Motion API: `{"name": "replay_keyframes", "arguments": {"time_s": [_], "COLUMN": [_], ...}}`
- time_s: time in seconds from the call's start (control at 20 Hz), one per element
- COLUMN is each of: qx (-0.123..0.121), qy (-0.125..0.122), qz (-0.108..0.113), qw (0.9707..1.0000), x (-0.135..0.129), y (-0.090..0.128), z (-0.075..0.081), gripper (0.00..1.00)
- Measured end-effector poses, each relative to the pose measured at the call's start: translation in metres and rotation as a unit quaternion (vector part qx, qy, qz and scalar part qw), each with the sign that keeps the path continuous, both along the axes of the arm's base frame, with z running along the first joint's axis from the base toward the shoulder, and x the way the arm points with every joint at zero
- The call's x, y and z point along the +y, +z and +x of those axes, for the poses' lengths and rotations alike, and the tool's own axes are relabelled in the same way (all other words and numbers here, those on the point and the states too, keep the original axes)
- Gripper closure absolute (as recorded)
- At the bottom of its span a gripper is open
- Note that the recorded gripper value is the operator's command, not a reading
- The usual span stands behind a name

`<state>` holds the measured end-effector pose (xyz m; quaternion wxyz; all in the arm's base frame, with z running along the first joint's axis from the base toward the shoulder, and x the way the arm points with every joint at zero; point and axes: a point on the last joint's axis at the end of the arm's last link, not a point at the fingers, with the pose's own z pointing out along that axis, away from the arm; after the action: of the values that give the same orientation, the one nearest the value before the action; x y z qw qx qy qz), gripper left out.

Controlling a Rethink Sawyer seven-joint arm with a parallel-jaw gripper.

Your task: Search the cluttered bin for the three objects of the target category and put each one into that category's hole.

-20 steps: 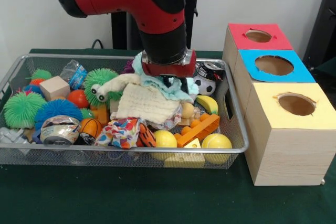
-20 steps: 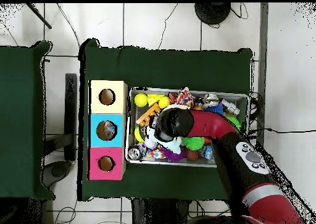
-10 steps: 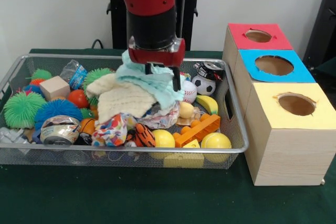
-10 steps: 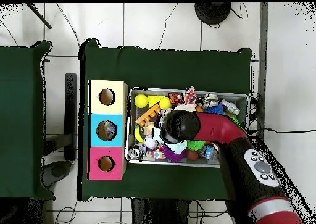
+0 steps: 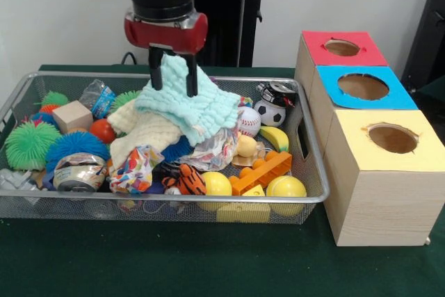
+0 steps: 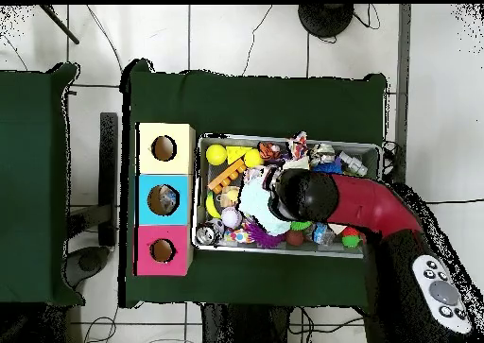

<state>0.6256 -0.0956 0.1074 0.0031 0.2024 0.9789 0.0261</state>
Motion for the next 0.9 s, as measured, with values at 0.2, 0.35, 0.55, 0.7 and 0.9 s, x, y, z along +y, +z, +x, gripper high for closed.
{"name": "replay_keyframes", "arguments": {"time_s": [0.2, 0.35, 0.55, 0.7, 0.9], "qx": [-0.005, -0.004, -0.002, 0.003, 0.011], "qy": [-0.022, -0.042, -0.045, -0.043, -0.034], "qz": [0.003, 0.01, 0.008, -0.001, -0.028], "qw": [0.9997, 0.9991, 0.9989, 0.9991, 0.999], "x": [-0.018, -0.031, -0.035, -0.041, -0.065], "y": [0.007, 0.008, 0.007, 0.004, -0.004], "z": [0.001, -0.001, -0.004, -0.01, -0.029], "gripper": [0.0, 0.0, 0.0, 0.0, 0.0]}}
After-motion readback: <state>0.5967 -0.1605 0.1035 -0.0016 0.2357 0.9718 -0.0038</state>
